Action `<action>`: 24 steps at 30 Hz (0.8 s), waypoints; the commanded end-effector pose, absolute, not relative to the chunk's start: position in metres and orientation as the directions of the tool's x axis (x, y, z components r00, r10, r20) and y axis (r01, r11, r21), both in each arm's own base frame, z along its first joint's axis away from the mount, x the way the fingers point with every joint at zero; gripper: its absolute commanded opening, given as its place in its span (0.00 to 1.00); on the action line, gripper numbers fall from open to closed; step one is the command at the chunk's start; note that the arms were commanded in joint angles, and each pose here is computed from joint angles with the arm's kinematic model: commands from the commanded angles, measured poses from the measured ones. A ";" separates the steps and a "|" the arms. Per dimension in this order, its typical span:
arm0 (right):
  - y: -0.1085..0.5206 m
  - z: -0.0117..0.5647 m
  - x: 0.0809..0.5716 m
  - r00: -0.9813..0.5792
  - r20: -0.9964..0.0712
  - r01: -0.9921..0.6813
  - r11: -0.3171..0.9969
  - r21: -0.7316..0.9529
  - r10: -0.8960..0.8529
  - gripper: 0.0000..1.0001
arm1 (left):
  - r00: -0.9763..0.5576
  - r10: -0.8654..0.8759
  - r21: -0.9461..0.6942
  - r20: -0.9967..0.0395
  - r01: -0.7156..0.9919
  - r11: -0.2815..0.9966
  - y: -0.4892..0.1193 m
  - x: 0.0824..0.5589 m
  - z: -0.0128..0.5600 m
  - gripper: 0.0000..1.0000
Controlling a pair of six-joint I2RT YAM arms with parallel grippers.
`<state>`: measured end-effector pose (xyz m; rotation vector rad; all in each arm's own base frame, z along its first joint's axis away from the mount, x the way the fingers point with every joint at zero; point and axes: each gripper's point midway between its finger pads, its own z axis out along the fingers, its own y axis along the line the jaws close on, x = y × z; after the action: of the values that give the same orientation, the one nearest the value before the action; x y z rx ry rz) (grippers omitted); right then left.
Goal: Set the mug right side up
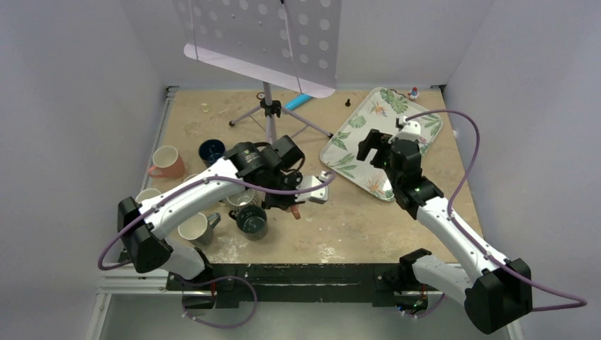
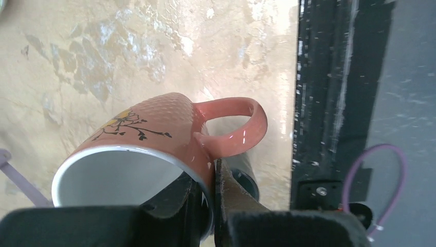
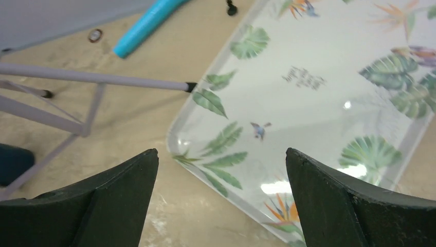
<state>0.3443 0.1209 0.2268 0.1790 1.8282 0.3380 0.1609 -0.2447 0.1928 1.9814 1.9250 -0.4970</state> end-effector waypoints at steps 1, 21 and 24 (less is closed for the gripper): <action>0.102 0.220 0.336 -0.277 -0.890 0.048 0.930 0.364 0.362 0.99 | 0.201 0.882 0.173 -0.427 0.975 -0.139 -0.279 0.186 0.171 0.00; 0.102 0.220 0.336 -0.277 -0.890 0.048 0.930 0.364 0.362 0.99 | 0.226 0.833 0.134 -0.505 0.974 -0.182 -0.300 0.179 0.142 0.81; 0.102 0.220 0.336 -0.277 -0.890 0.048 0.930 0.364 0.362 0.99 | 0.180 0.794 0.184 -0.581 0.979 -0.088 -0.289 0.186 0.183 0.98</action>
<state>0.3332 0.1045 0.2023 0.2707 1.8934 0.3012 0.1760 -0.2894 0.1087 2.1560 1.7390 -0.4058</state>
